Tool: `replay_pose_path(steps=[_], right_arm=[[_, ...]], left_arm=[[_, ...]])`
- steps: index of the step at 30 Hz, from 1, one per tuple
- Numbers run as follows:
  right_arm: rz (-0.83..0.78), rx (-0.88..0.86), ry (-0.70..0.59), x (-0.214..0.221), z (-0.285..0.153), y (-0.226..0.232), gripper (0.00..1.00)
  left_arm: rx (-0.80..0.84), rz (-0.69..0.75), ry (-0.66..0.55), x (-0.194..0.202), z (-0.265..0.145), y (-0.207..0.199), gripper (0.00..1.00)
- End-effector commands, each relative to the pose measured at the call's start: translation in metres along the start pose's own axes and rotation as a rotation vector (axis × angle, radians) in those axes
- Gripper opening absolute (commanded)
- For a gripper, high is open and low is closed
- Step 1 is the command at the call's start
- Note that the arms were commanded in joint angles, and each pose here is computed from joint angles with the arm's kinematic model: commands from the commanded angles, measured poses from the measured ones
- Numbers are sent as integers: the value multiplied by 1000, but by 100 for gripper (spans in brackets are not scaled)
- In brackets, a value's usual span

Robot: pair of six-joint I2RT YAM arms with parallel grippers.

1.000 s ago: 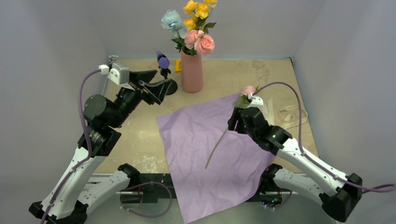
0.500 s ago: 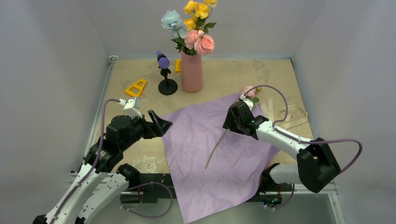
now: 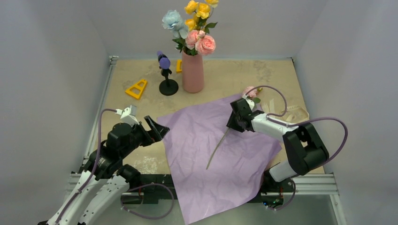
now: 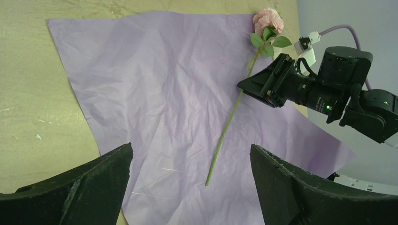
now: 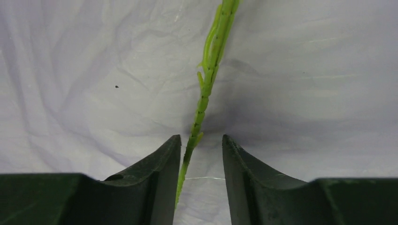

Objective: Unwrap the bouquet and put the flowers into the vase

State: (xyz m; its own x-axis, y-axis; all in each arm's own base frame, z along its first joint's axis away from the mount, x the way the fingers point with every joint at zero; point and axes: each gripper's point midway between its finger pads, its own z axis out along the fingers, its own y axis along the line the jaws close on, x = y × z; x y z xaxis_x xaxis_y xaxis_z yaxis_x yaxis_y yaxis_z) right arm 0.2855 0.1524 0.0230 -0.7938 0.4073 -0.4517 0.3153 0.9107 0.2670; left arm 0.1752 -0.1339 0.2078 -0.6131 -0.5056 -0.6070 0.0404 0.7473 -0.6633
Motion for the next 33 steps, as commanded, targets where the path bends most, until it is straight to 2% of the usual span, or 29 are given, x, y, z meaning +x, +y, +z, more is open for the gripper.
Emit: replay_pose_path(steps=[1,10,16,21,28,33], right_arm=[[25,-54,-49,-23,-3,23,36],[13,-77,-47,-24,-9,27,0],[-45,-148,-129,-43,-46,33,0],[-179,-358,-302,-59,-121,55,0],[-394,-499,-415,-38,-196,79,0],[-516,-667,-543,-17,-244,90,0]], left_arm=[[54,9,-10,2,-1,-5,98],[107,16,-2,4,3,-13,96],[180,51,16,5,7,-28,95],[303,48,-13,-3,6,-53,95],[599,34,-42,-25,-8,-122,95],[817,143,-7,-26,-25,-163,94]])
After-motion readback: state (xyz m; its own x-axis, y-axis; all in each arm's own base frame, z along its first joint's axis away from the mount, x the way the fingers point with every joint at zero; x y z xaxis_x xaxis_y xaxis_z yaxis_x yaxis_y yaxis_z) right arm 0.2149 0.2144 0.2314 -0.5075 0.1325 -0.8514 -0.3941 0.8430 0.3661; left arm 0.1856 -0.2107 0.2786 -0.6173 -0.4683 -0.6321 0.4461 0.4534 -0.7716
